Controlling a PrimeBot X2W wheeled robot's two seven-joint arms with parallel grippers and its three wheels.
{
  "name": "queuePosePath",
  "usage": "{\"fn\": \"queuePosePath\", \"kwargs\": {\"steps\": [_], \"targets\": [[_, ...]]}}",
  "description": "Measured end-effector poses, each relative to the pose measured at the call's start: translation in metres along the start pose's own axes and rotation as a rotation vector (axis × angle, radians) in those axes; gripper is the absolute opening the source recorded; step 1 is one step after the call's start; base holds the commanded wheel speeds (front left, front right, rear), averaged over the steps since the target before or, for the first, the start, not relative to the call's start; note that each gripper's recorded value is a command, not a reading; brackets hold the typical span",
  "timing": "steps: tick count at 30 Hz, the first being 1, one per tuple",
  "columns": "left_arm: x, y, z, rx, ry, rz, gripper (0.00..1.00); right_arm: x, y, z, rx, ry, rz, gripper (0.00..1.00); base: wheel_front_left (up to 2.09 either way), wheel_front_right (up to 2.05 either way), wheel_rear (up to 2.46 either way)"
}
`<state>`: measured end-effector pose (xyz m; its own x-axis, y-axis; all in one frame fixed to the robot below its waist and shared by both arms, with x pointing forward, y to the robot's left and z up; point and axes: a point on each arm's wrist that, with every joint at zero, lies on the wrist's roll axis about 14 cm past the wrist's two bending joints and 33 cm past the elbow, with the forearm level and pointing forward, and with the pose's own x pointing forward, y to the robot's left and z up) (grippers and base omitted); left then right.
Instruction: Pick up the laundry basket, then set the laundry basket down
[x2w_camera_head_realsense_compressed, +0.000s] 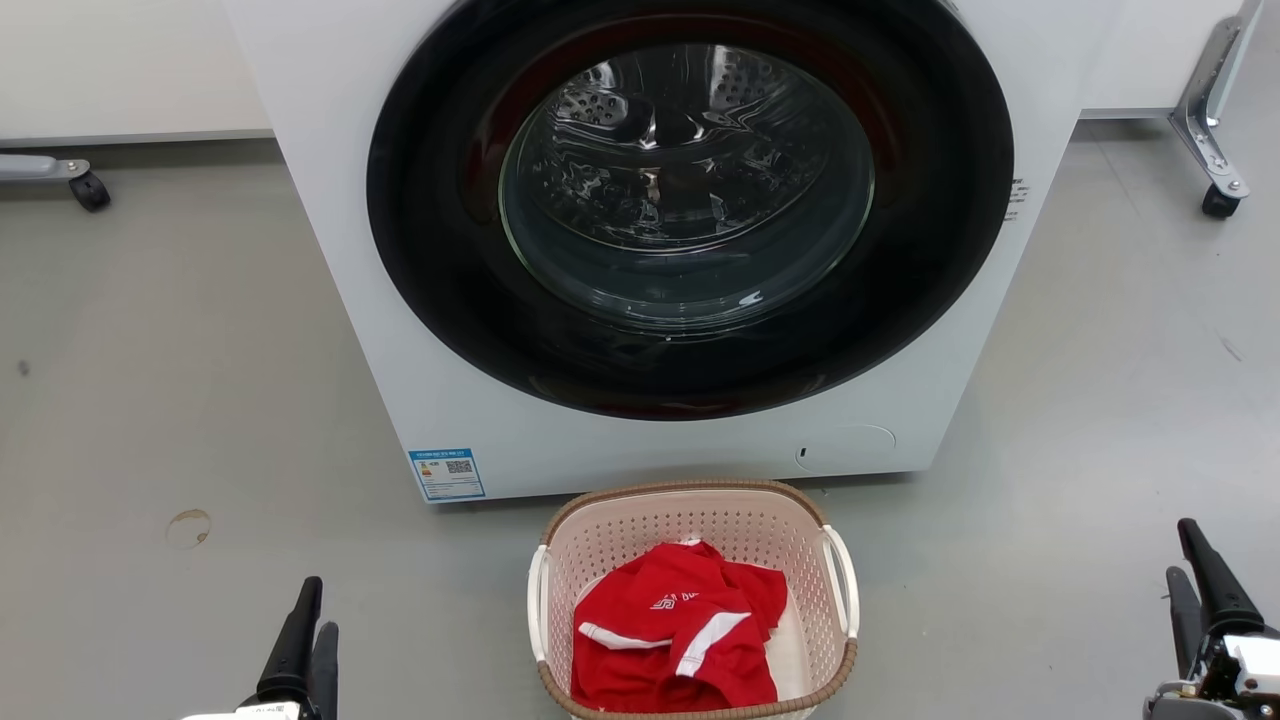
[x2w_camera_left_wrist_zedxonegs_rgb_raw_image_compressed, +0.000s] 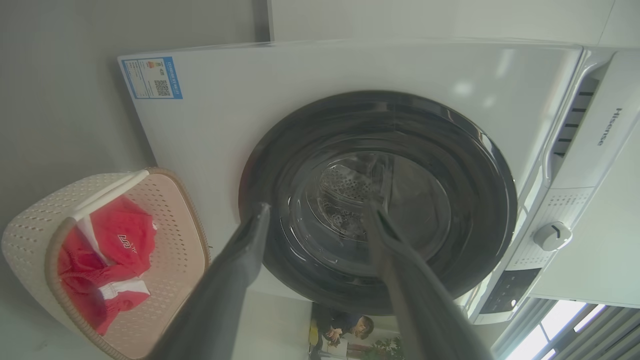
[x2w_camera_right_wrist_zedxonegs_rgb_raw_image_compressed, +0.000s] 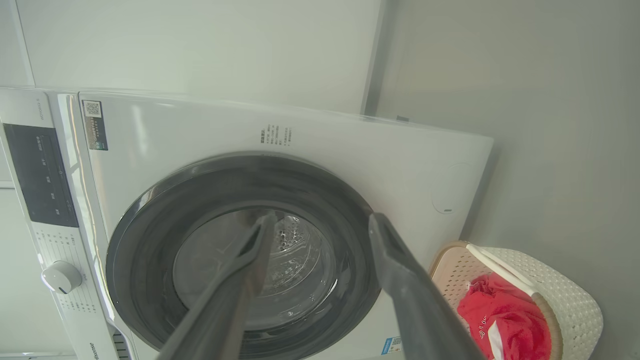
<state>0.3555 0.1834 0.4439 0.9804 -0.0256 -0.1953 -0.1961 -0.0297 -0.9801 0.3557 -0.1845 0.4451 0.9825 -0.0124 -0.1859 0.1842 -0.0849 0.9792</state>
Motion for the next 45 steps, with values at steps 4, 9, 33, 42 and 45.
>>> {"fn": "queuePosePath", "kwargs": {"steps": [4, 9, 33, 42, 45], "targets": [[-0.002, 0.002, 0.001, 0.002, -0.009, 0.003, 1.00, -0.003, -0.003, -0.002, 0.003, 0.002, -0.007, 1.00, 0.00, 0.00, 0.00], [-0.001, -0.003, 0.001, 0.006, -0.015, -0.010, 1.00, -0.002, 0.000, -0.002, -0.002, 0.002, 0.003, 1.00, 0.00, 0.00, 0.00], [-0.002, -0.011, 0.001, 0.286, -0.035, 0.001, 1.00, 0.000, 0.010, 0.001, -0.285, -0.014, 0.022, 1.00, 0.00, 0.00, 0.00], [-0.002, -0.006, -0.003, 0.502, -0.004, 0.032, 1.00, 0.000, 0.012, -0.002, -0.464, -0.010, 0.030, 1.00, 0.00, 0.00, 0.00], [-0.002, -0.006, -0.003, 0.573, 0.002, 0.039, 1.00, 0.000, 0.013, -0.002, -0.522, -0.007, 0.033, 1.00, 0.00, 0.00, 0.00]]}}
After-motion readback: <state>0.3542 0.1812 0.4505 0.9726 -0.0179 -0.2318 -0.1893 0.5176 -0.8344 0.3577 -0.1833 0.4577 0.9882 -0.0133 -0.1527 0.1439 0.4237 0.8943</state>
